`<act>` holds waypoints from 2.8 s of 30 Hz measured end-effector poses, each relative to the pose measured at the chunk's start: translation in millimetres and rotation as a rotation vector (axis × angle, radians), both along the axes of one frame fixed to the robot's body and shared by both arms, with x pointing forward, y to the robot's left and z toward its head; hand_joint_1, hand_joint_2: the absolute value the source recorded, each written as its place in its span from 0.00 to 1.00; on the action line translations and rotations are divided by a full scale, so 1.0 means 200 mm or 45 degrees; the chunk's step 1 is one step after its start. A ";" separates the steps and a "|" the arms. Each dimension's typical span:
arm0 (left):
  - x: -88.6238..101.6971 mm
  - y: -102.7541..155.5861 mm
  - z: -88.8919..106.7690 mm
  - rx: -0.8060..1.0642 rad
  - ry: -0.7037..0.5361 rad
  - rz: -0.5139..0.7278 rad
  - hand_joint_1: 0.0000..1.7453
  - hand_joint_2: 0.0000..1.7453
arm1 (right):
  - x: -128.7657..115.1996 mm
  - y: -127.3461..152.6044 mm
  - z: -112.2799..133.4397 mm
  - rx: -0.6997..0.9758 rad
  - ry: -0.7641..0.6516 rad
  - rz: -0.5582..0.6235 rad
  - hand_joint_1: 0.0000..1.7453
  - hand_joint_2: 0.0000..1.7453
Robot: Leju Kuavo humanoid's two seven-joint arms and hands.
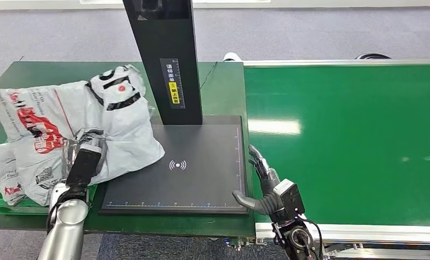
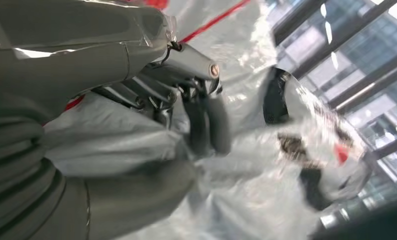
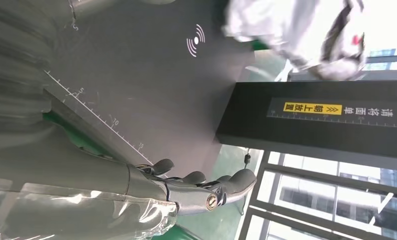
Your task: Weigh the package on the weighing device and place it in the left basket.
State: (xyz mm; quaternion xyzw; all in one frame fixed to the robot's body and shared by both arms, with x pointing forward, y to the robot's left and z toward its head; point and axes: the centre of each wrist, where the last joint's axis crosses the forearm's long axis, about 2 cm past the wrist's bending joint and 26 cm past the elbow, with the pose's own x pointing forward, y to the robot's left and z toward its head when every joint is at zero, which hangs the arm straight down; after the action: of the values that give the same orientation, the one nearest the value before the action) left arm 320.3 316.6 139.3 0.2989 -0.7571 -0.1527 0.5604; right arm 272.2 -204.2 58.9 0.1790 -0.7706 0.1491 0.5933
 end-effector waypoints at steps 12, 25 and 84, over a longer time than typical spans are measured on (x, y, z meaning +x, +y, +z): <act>-0.07 0.03 0.00 0.197 -0.170 0.423 0.00 1.00 | -0.01 0.02 -0.01 -0.022 0.024 0.008 0.00 1.00; -0.06 0.09 -0.02 0.232 -0.109 0.585 0.00 1.00 | -0.01 0.04 0.00 -0.027 0.030 0.023 0.00 1.00; -0.45 -0.15 0.57 -0.242 -1.390 0.256 0.00 1.00 | 0.05 0.05 0.02 0.022 0.005 -0.008 0.00 1.00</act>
State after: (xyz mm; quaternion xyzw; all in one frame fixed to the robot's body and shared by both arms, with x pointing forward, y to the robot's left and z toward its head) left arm 230.1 287.5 252.9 0.3535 -0.9155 0.1472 0.1236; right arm 282.2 -194.1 63.5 0.1819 -0.7713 0.1403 0.5936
